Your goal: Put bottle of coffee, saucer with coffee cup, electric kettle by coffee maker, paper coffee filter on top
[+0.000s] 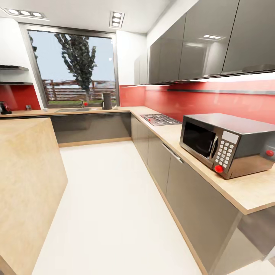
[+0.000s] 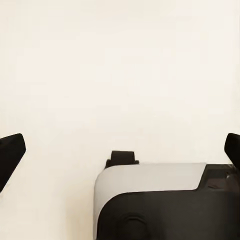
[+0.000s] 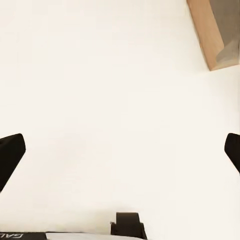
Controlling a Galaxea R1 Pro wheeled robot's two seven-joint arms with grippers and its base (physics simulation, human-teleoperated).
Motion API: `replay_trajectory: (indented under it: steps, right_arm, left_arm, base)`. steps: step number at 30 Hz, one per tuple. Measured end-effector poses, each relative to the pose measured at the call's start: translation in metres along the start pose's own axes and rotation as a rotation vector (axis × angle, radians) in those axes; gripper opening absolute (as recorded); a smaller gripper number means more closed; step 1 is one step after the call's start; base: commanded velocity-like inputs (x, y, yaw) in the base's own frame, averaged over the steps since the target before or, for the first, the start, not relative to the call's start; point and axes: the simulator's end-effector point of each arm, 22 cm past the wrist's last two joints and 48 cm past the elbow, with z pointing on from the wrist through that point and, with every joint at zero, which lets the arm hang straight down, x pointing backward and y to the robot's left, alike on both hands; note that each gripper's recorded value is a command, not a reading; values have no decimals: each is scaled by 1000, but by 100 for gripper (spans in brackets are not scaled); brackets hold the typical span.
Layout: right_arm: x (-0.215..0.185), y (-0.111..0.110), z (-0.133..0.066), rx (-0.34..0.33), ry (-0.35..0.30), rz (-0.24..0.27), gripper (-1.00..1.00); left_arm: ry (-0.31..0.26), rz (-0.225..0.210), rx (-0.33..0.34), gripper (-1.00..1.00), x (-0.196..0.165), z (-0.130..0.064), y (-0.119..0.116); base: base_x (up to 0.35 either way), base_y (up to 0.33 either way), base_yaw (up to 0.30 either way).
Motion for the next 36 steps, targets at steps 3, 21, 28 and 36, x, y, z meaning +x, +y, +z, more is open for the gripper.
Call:
replay_trajectory:
  steps: [3, 21, 28, 36]
  right_arm:
    - [-17, 0, 1, 0, -36, 0, 100]
    - [-36, 1, 1, -2, -74, -1, 100]
    - [-35, 2, 1, -3, -72, -3, 100]
    - [-35, 2, 1, -4, -72, -5, 100]
  left_arm:
    - [-50, 2, -1, 100, -24, 0, 1]
    - [-117, 3, -3, 100, -56, -1, 3]
    - [-115, 5, -2, 100, -55, -1, 2]
    - [-117, 5, -2, 100, -56, -1, 2]
  base:
    - [0, 0, 0]
    - [0, 0, 76]
    - [14, -6, 235]
    - [266, -33, 95]
